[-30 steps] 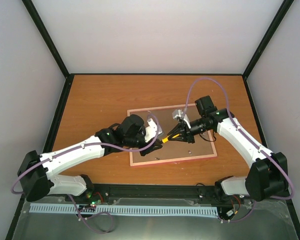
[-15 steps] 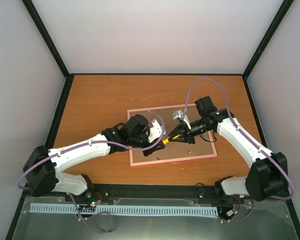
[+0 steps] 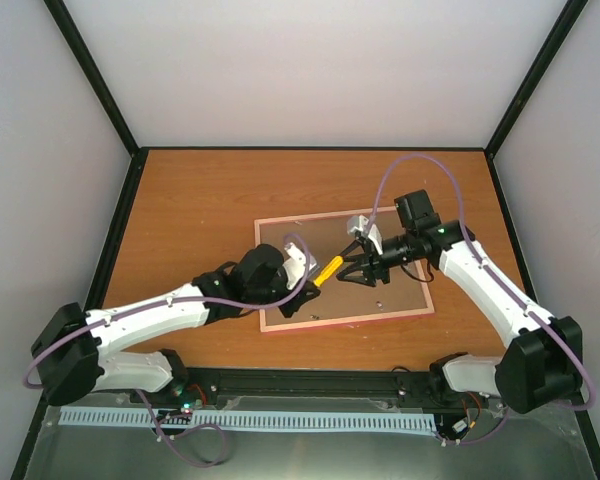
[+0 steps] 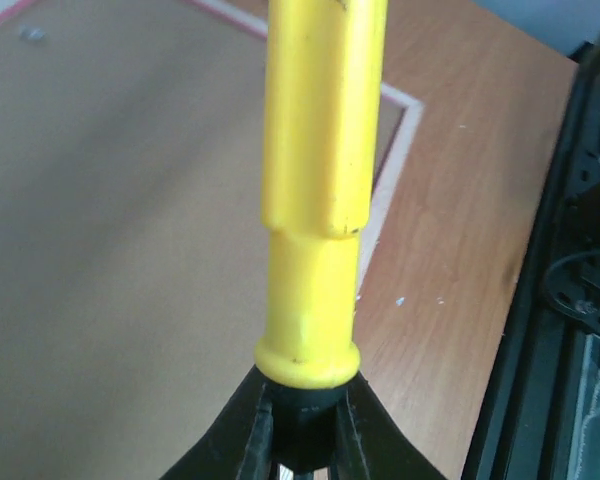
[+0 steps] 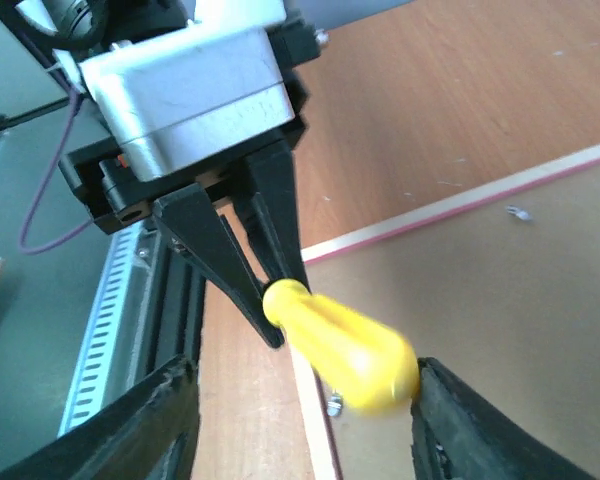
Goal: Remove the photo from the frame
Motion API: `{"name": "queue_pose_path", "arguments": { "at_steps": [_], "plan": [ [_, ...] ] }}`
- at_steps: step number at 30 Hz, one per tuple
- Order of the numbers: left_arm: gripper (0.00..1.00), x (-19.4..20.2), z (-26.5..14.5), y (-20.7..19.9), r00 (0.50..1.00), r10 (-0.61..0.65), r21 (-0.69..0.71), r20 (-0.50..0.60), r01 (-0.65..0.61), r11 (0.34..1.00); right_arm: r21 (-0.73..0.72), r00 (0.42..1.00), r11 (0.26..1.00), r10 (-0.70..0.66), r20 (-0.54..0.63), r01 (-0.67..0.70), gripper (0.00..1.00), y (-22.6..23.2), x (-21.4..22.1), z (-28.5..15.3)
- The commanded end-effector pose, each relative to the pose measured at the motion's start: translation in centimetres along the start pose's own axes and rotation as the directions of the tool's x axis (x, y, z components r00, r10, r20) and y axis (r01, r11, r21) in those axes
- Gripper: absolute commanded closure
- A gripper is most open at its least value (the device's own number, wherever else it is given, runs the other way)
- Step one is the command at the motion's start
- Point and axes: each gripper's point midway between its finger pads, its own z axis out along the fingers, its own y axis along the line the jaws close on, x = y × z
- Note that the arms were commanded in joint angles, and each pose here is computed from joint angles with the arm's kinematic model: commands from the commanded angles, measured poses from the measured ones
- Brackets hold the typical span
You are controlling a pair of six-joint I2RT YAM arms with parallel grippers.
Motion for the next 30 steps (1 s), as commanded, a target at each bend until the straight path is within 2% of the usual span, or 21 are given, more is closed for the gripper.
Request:
{"name": "queue_pose_path", "arguments": {
  "at_steps": [1, 4, 8, 13, 15, 18, 19, 23, 27, 30],
  "plan": [
    [0.97, 1.4, -0.9, 4.2, 0.960, -0.266, -0.227, 0.088, 0.280, 0.933, 0.126, 1.000, 0.992, -0.012, 0.024, 0.009, 0.41, -2.0, -0.6, -1.0],
    [0.97, 5.4, -2.2, 7.0, 0.879, -0.468, -0.380, 0.093, 0.466, 0.799, 0.156, 1.000, 0.988, 0.008, 0.002, -0.008, 0.38, -3.1, 0.3, -0.8],
    [0.96, 9.2, -4.4, 9.4, 0.763, -0.629, -0.482, 0.145, 0.610, 0.629, 0.143, 0.999, 0.989, 0.038, -0.017, -0.035, 0.38, -3.6, 0.9, -0.4],
    [0.96, 12.9, -7.8, 11.9, 0.637, -0.706, -0.530, 0.310, 0.732, 0.428, 0.143, 0.999, 0.989, 0.042, -0.033, -0.037, 0.37, -4.0, 1.5, -0.2],
    [0.92, 13.9, -9.0, 12.8, 0.577, -0.721, -0.529, 0.384, 0.777, 0.340, 0.143, 0.998, 0.989, 0.046, -0.038, -0.040, 0.37, -4.0, 1.6, -0.1],
    [0.90, 15.2, -10.2, 13.7, 0.499, -0.740, -0.514, 0.451, 0.823, 0.241, 0.142, 0.999, 0.989, 0.038, -0.036, -0.033, 0.37, -3.9, 1.6, -0.1],
    [0.89, 15.5, -10.5, 13.9, 0.471, -0.745, -0.503, 0.471, 0.838, 0.212, 0.145, 0.999, 0.989, 0.040, -0.037, -0.034, 0.37, -4.0, 1.7, -0.1],
    [0.84, 16.6, -10.9, 14.1, 0.418, -0.761, -0.483, 0.496, 0.861, 0.158, 0.153, 0.998, 0.988, 0.046, -0.048, -0.039, 0.37, -4.3, 2.0, -0.1],
    [0.87, 18.9, -10.9, 14.5, 0.359, -0.794, -0.489, 0.491, 0.868, 0.090, 0.160, 0.998, 0.987, 0.043, -0.054, -0.034, 0.37, -4.3, 2.0, -0.1],
    [0.89, 19.7, -10.2, 14.4, 0.322, -0.819, -0.463, 0.474, 0.883, 0.079, 0.161, 0.998, 0.986, 0.041, -0.054, -0.032, 0.38, -4.2, 2.0, -0.2]
  ]
}}
